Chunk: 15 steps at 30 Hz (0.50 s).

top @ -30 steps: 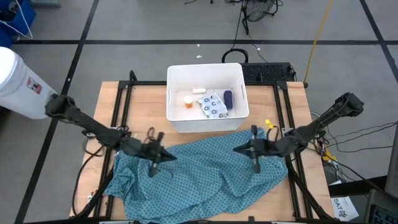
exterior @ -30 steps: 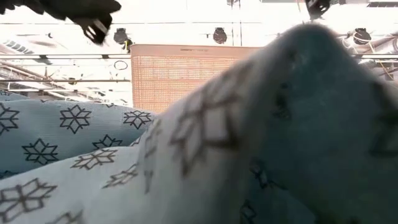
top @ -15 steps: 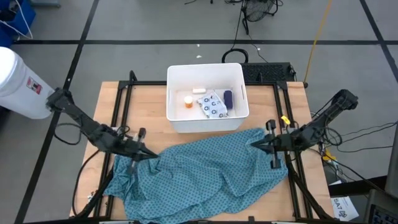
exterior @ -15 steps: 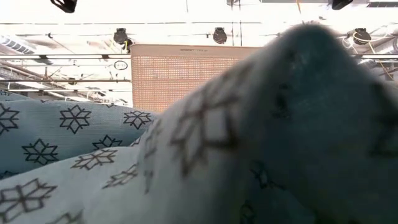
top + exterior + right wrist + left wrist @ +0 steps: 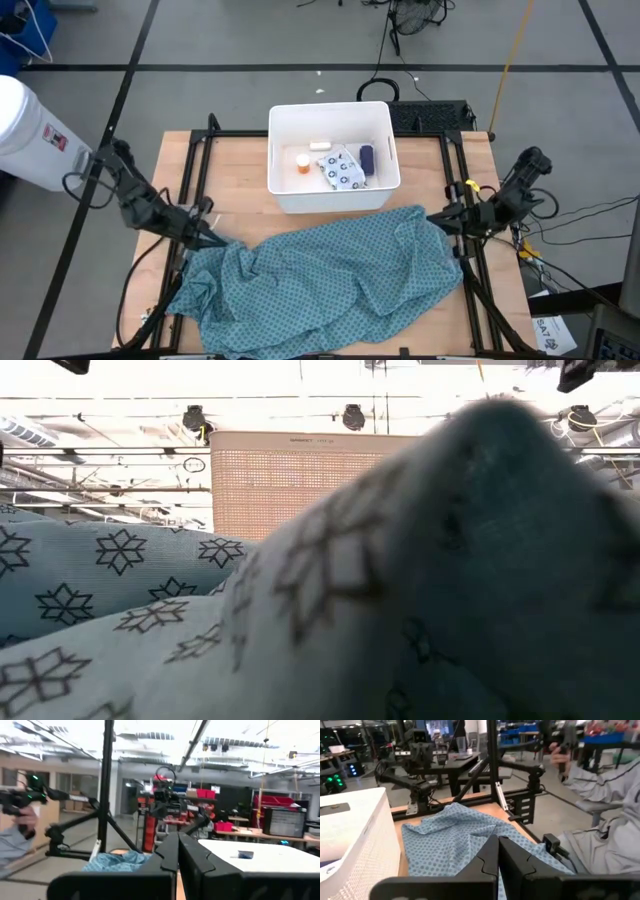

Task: Pick & place medical supplies in basket/bin
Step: Return to Home Position

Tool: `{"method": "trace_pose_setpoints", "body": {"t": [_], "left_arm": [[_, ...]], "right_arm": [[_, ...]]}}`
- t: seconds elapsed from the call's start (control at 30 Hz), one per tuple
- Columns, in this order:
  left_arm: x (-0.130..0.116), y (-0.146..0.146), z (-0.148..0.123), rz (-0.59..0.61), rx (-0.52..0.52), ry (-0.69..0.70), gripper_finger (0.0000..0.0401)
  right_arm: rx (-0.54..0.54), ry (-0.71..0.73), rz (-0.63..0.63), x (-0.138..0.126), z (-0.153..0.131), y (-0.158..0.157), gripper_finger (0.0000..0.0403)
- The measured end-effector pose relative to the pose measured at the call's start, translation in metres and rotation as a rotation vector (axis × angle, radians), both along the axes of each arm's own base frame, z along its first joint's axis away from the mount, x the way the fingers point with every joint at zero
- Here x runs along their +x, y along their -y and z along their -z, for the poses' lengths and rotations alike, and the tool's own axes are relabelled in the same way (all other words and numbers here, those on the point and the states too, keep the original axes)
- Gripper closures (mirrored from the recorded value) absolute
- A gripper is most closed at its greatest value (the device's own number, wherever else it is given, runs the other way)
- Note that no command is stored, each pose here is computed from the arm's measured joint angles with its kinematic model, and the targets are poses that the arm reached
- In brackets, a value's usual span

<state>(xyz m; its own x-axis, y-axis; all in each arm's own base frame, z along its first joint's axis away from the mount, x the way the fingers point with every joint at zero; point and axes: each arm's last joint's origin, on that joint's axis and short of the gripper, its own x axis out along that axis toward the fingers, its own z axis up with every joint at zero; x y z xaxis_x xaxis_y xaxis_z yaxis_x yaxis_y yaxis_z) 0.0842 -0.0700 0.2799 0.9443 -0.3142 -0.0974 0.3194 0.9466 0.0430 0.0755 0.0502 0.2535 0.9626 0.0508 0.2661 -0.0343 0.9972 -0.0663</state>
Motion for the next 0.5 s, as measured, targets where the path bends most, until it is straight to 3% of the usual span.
{"method": "trace_pose_setpoints", "body": {"t": [0.13,0.3,0.37,0.5], "left_arm": [[-0.01,-0.008,0.007,-0.006,-0.004,0.005,0.0397],[-0.019,-0.015,0.029,0.097,-0.067,0.038,0.0396],[-0.023,-0.017,0.04,0.144,-0.095,0.044,0.0398],[-0.027,-0.022,0.059,0.148,-0.124,0.04,0.0394]], "right_arm": [[0.012,0.014,-0.021,-0.007,0.013,0.005,0.0403],[0.09,-0.012,-0.118,-0.01,0.03,0.005,0.0403],[0.094,-0.045,-0.183,-0.009,0.034,0.003,0.0403],[0.094,-0.146,-0.182,-0.007,0.045,0.001,0.0403]]}}
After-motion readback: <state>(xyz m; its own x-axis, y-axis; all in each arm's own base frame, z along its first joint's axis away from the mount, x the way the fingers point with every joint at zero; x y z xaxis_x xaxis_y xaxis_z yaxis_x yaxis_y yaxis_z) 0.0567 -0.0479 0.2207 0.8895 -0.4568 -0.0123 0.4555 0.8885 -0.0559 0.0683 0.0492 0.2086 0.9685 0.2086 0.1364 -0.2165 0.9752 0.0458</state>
